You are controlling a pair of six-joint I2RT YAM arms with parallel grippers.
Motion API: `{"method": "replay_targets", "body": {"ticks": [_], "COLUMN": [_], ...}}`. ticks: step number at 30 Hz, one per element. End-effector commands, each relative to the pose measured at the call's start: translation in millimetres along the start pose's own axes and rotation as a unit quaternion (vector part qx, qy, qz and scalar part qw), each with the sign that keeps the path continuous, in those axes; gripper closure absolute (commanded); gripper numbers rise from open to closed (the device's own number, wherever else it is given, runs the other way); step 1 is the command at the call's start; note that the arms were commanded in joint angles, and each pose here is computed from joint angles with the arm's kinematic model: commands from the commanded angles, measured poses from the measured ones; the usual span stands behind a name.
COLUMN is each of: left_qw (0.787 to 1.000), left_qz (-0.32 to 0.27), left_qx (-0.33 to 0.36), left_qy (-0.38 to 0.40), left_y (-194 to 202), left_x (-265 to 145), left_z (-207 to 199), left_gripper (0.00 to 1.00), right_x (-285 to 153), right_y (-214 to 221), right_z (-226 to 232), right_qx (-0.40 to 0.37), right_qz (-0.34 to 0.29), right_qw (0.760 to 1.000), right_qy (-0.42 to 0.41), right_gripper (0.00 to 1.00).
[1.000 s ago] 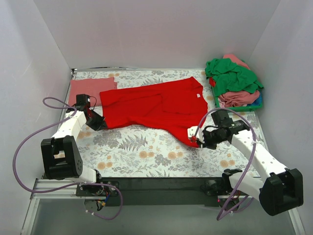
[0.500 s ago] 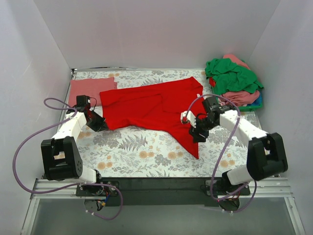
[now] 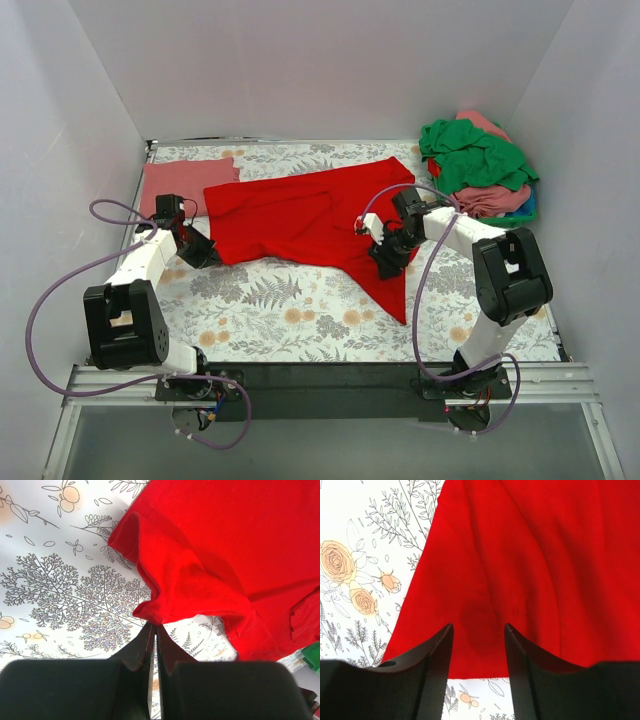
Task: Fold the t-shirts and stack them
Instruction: Fold the tshirt
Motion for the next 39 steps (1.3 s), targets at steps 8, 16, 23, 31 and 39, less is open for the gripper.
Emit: {"method": "replay_targets", "body": {"ticks": [8,16,23,31,39], "left_qw": [1.000,1.000,1.000,1.000,1.000], "left_qz": [-0.013,-0.014,-0.015,-0.013,-0.015], "left_qx": [0.008,0.007,0.009,0.010,0.013], "left_qy": [0.025,0.022,0.024,0.021,0.021], "left_y": [0.6,-0.2,-0.8,-0.6,-2.2], "left_x": [-11.0,-11.4,-12.6,-10.1,-10.1], "left_z": [-1.6,-1.4,-3.0,-1.8,-2.4], "left_gripper": [1.00,1.00,1.00,1.00,1.00], "right_x": [8.1,-15.9,-13.6,21.6,-14.2], "right_y": [2.1,-16.0,-27.9,-6.3,-15.5], "right_z": [-2.4,15.8,76.7,159.7,126.2], "right_qx": [-0.001,-0.040,-0.129,-0.253,-0.226], "right_qz": [0.021,-0.001,-0.002,0.093,0.045], "right_qw": [1.000,0.999,0.988,0.931,0.959], "right_qy": [0.018,0.028,-0.079,-0.246,-0.163], "right_gripper": [0.78,0.99,0.99,0.67,0.47]}}
Point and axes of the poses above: each gripper's point midway between its finger pads, its own x axis out along the fingers, its own z axis along the line the jaws close on, y = z × x, the point moved 9 cm from there along -x, back along the fingers
